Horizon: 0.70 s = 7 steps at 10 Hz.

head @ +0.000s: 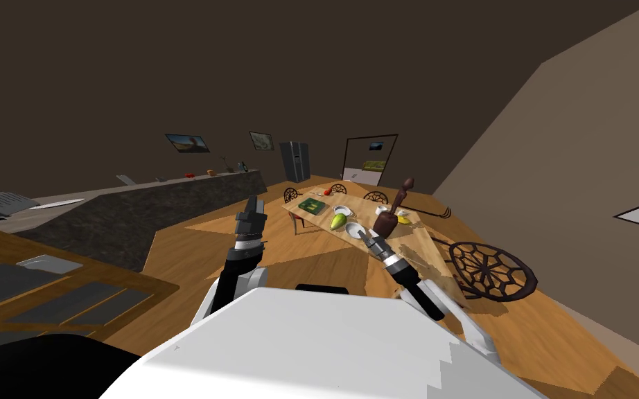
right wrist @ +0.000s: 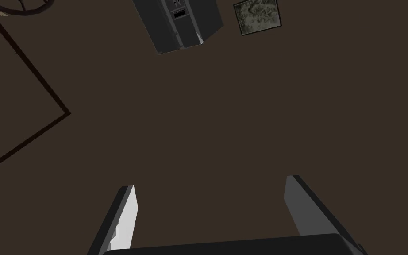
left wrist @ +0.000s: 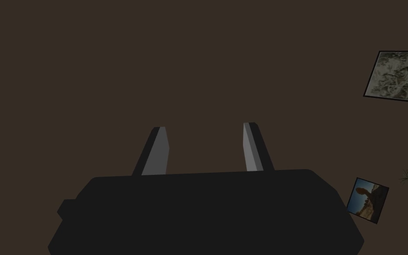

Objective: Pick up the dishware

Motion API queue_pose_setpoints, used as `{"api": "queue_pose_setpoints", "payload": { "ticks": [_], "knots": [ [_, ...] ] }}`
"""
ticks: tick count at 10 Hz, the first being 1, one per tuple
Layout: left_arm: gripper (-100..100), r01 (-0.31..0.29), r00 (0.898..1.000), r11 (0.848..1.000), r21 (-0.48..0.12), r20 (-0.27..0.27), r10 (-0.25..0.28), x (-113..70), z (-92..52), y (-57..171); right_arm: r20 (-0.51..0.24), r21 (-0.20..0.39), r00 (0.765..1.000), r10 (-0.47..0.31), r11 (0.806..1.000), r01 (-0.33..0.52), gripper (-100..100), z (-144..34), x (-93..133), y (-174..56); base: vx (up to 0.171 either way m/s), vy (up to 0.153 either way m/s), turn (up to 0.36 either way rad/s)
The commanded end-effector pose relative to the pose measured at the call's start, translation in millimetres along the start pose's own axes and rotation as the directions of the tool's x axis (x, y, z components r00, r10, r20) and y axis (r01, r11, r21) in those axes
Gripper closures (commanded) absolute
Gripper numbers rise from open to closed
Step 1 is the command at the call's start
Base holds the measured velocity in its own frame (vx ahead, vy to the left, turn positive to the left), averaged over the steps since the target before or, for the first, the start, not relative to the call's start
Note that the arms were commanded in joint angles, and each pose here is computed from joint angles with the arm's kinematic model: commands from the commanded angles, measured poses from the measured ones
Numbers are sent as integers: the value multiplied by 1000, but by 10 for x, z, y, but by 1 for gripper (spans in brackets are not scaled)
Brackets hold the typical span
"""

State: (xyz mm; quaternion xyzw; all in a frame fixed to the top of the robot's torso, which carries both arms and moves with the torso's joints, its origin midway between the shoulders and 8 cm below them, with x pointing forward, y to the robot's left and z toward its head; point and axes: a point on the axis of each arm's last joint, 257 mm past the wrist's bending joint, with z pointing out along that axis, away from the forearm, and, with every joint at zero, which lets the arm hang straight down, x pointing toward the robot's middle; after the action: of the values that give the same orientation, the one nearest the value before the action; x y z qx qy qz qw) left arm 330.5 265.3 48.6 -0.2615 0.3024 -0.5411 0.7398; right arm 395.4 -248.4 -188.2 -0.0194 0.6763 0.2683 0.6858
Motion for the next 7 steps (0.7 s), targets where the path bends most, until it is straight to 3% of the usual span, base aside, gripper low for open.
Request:
{"api": "queue_pose_setpoints", "payload": {
  "ticks": [1, 2, 4, 5, 7],
  "knots": [
    [0, 0, 1000, 1000, 0, 0, 0, 0, 0, 0, -74, -5, 989, -126, 992, 126, -100, -53, 186, -154, 49, 146, -37],
    [0, 0, 1000, 1000, 0, 0, 0, 0, 0, 0, -79, -4, 988, -136, 991, 136, -100, -59, 202, -168, 47, 112, -28],
    [0, 0, 1000, 1000, 0, 0, 0, 0, 0, 0, -181, -28, 938, -294, 955, 294, -100, -172, 450, -395, 86, 101, -31],
    [0, 0, 1000, 1000, 0, 0, 0, 0, 0, 0, -183, -30, 936, -300, 954, 300, -100, -174, 450, -397, 70, 91, -16],
    [0, 0, 1000, 1000, 0, 0, 0, 0, 0, 0, -279, -71, 854, -438, 897, 437, -100, -328, 695, -655, 83, 120, -22]
  ]
}}
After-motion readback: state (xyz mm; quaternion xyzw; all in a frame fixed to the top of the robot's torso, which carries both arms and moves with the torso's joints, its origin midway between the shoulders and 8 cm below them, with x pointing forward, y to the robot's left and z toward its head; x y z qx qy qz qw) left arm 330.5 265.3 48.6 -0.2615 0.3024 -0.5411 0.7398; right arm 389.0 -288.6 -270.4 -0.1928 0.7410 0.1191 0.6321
